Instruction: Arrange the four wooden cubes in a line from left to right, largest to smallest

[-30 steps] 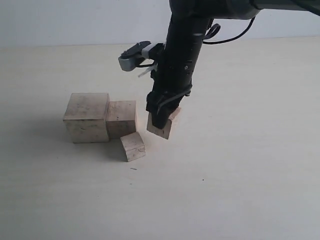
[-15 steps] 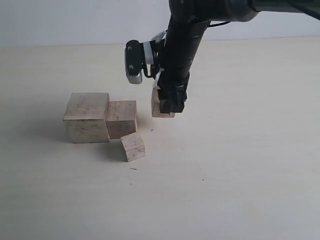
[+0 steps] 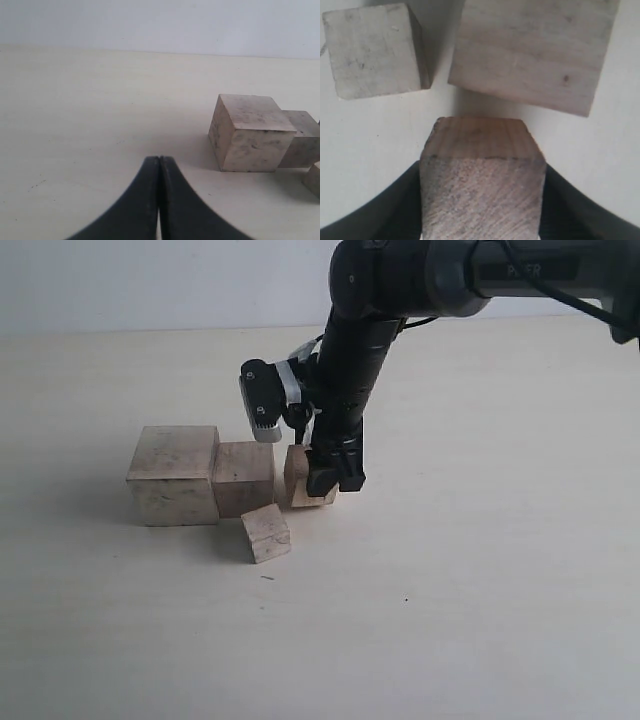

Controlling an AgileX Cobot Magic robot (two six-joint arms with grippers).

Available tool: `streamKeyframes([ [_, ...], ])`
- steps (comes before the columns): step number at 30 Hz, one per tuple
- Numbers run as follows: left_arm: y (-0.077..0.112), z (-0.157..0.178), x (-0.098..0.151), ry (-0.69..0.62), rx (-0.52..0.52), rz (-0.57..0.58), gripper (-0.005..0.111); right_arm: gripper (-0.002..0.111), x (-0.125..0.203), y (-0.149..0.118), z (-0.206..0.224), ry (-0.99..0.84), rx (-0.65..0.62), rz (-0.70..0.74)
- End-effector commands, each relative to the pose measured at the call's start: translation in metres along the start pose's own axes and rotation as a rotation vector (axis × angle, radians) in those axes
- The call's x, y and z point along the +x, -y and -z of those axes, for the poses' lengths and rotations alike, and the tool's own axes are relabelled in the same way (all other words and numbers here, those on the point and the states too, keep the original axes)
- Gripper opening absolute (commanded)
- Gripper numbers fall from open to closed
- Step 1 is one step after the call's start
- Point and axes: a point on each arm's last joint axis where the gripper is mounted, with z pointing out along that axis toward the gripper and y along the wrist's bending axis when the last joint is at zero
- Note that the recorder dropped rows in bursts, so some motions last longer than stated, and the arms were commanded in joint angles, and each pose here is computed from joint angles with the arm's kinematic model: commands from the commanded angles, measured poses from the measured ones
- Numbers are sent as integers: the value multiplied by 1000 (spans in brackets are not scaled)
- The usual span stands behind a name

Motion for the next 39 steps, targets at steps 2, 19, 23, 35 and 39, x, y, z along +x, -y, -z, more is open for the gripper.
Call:
streamKeyframes([
  [2, 0, 0, 0, 13, 7, -4, 0, 0, 1, 0, -10, 19, -22, -11],
  [19, 0, 0, 0, 13, 7, -4, 0, 0, -3, 6, -16, 75, 32, -52],
  [23, 0, 0, 0, 13, 7, -4, 0, 6, -3, 6, -16, 75, 36, -53],
  [35, 0, 0, 0, 13, 7, -4, 0, 63, -3, 6, -16, 76, 31, -131],
  [39, 0, 0, 0, 13, 7, -4, 0, 73, -3, 6, -16, 78, 34, -162],
])
